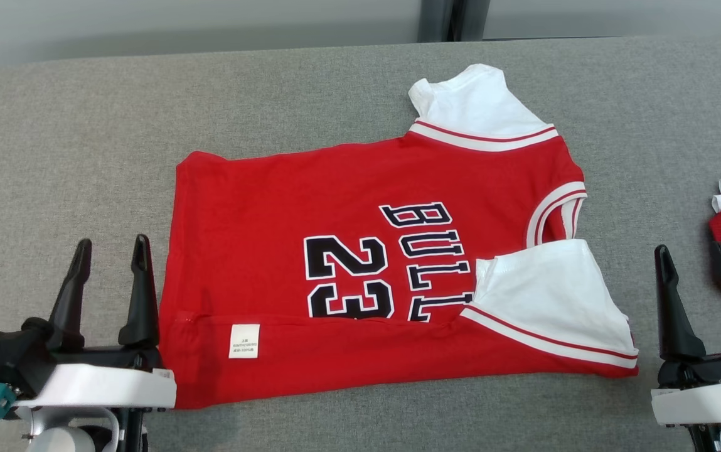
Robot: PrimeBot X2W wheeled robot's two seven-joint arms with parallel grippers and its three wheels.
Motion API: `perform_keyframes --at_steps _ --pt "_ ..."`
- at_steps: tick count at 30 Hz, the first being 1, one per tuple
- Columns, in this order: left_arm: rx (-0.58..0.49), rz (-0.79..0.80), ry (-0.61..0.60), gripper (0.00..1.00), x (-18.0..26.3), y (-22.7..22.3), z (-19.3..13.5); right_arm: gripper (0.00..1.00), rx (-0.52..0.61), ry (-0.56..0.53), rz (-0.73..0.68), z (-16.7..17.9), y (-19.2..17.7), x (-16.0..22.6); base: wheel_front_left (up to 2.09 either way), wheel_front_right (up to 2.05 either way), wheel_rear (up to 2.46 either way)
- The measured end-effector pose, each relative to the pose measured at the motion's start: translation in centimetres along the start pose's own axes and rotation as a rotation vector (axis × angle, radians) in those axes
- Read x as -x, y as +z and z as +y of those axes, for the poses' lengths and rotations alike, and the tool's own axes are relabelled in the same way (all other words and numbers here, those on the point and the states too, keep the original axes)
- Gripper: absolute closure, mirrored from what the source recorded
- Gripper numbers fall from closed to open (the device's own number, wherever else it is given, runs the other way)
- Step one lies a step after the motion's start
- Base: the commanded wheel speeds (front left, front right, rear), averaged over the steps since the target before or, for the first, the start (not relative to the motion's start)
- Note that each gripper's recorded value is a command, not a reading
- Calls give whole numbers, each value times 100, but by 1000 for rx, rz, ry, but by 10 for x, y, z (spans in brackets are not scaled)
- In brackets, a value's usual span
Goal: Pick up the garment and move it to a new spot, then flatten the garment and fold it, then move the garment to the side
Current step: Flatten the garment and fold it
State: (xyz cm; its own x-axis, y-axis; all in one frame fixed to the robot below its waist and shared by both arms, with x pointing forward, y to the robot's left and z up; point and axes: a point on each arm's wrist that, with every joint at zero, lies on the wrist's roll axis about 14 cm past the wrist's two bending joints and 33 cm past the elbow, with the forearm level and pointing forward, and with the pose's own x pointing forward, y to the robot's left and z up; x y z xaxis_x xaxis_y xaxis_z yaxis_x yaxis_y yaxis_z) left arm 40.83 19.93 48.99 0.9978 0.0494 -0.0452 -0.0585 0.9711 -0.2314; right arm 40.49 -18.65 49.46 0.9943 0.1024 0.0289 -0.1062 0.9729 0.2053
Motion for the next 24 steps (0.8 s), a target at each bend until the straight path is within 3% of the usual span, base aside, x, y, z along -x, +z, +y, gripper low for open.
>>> perform_keyframes --at_steps 7,16,24 --pt "-84 -75 -44 0 -11 15 -9 0 17 33 -19 10 10 -9 0 0 0" --pt "-72 -50 -54 0 -18 8 -11 0 -2 48 3 14 1 -14 0 0 0" --pt "-82 -19 -139 0 -67 12 -22 0 -13 66 17 18 -7 -26 0 0 0"
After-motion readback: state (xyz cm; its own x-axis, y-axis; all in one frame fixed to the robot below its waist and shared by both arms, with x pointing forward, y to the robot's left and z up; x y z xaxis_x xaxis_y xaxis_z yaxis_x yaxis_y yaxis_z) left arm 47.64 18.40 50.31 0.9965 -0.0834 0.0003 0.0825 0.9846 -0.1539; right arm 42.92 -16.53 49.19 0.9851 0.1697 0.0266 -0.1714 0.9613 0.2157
